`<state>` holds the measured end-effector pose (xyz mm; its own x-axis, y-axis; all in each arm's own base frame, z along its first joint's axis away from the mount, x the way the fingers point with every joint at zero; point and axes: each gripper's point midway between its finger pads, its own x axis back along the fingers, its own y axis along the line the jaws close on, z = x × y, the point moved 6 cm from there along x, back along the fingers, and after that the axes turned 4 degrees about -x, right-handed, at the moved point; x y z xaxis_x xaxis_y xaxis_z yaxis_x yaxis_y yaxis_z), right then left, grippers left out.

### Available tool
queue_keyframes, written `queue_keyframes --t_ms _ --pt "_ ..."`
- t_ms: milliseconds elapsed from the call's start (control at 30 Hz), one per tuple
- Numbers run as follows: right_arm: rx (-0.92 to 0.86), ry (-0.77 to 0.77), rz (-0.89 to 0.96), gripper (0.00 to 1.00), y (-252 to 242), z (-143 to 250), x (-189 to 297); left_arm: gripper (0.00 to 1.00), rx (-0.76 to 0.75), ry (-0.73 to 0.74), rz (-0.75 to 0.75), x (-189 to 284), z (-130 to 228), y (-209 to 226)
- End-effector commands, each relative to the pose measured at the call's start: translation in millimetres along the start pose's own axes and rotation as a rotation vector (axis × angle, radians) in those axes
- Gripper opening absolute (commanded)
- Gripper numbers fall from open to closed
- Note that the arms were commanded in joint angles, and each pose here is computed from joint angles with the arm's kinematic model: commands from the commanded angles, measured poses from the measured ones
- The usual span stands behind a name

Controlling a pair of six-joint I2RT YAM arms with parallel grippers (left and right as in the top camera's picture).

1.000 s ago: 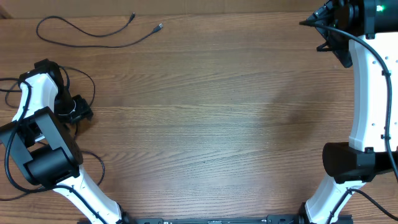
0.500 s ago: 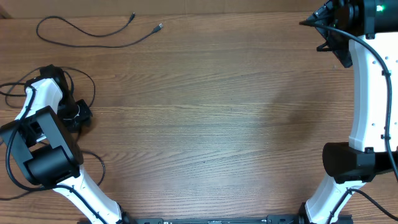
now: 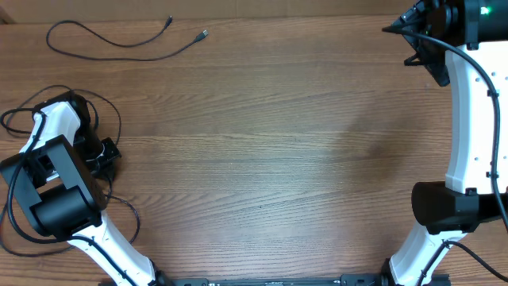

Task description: Untangle cables

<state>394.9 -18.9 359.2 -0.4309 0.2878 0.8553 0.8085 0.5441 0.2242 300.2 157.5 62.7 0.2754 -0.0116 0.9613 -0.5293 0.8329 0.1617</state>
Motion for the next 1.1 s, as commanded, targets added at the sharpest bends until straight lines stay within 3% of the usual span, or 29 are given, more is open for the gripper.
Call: queue_keyframes --t_ms 0,100,200,433,600,800,900,1067 --pt "-0.002 -0.018 -0.001 1.00 -0.5 -3.4 2.2 0.04 0.026 -0.037 0.006 22.5 -11.0 2.8" --pt "-0.002 -0.018 -0.001 1.00 -0.5 -3.4 2.2 0.04 0.057 -0.063 0.011 46.8 -16.8 5.3" --pt "-0.002 -0.018 -0.001 1.00 -0.5 -3.4 2.2 0.04 0.224 -0.085 0.022 79.0 -19.0 11.0" --pt "-0.002 -0.018 -0.001 1.00 -0.5 -3.4 2.2 0.04 0.228 -0.218 0.063 127.0 -34.2 15.6" --pt "-0.002 -0.018 -0.001 1.00 -0.5 -3.4 2.2 0.04 0.273 -0.240 -0.075 116.4 -41.6 29.0" --pt "-0.002 -0.018 -0.001 1.00 -0.5 -3.4 2.2 0.04 0.218 -0.050 -0.123 78.5 -19.5 25.4" --pt "-0.002 -0.018 -0.001 1.00 -0.5 -3.4 2.2 0.04 0.305 0.007 -0.137 70.9 -10.3 26.1" --pt "-0.002 -0.018 -0.001 1.00 -0.5 -3.4 2.2 0.04 0.347 -0.004 0.029 70.6 -19.9 13.8"
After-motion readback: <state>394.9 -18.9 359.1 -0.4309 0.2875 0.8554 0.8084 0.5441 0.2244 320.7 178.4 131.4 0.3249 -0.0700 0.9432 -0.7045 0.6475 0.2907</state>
